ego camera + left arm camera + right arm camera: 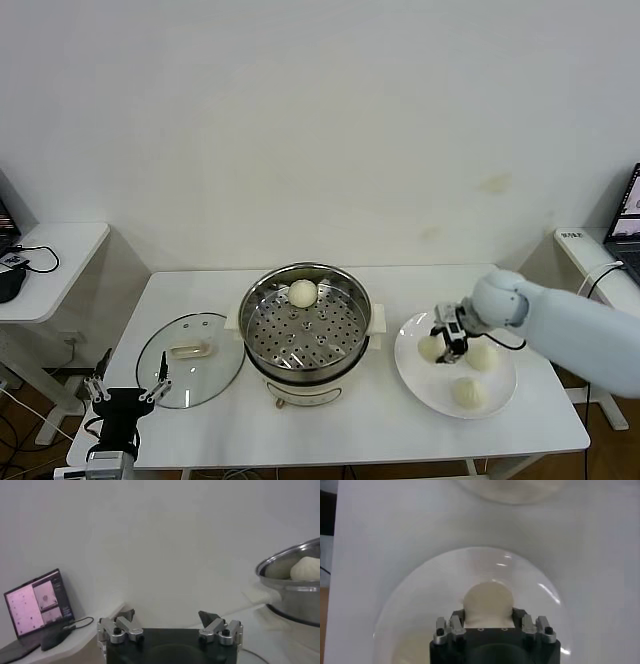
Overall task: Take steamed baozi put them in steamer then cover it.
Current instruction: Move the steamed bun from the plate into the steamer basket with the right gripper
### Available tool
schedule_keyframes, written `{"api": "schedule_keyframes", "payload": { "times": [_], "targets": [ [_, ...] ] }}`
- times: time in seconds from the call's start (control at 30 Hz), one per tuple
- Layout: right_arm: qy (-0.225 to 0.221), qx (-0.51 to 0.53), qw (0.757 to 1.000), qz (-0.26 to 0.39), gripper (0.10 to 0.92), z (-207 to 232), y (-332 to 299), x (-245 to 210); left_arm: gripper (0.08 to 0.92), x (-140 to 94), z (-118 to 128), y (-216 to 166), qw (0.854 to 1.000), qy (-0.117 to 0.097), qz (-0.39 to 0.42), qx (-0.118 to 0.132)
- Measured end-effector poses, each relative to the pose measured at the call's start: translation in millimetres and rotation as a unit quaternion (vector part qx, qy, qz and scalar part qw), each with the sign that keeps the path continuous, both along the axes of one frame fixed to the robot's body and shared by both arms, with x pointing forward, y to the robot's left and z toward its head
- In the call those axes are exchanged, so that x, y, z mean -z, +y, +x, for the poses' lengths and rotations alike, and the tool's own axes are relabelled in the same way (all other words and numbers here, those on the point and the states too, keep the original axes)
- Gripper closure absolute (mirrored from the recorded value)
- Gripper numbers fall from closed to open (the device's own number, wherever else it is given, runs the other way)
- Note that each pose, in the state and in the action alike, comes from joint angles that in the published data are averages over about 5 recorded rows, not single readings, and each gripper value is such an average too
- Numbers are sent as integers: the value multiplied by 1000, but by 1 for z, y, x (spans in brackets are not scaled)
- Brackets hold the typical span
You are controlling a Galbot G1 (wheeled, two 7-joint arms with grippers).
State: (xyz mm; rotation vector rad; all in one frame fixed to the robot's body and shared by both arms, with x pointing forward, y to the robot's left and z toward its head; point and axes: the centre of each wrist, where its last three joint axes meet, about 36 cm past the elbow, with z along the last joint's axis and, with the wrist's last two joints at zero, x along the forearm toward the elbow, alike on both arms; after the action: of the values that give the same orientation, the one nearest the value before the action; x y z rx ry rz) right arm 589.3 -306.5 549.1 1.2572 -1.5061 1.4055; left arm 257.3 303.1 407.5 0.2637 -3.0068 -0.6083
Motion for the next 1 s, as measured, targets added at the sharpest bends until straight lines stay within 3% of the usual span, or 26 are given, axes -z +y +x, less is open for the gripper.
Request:
{"api": "schedule_keyframes", "payload": {
  "times": [0.3,0.5,0.73,1.0],
  "targets": [
    [-61,-32,997,24,423,8,39,-104,177,-8,1,-4,1000,-9,0,11],
    [-77,-57,994,44,420,5,84,-145,177,-10,1,-5,1000,-12,0,13],
    [-72,-76,992,65,412,4,140,-157,177,-10,5,-4,1000,-15,0,10],
    [-51,-78,993,74,412,11,206,-131,177,-12,7,-1,1000,-19,0,0]
  ]
}}
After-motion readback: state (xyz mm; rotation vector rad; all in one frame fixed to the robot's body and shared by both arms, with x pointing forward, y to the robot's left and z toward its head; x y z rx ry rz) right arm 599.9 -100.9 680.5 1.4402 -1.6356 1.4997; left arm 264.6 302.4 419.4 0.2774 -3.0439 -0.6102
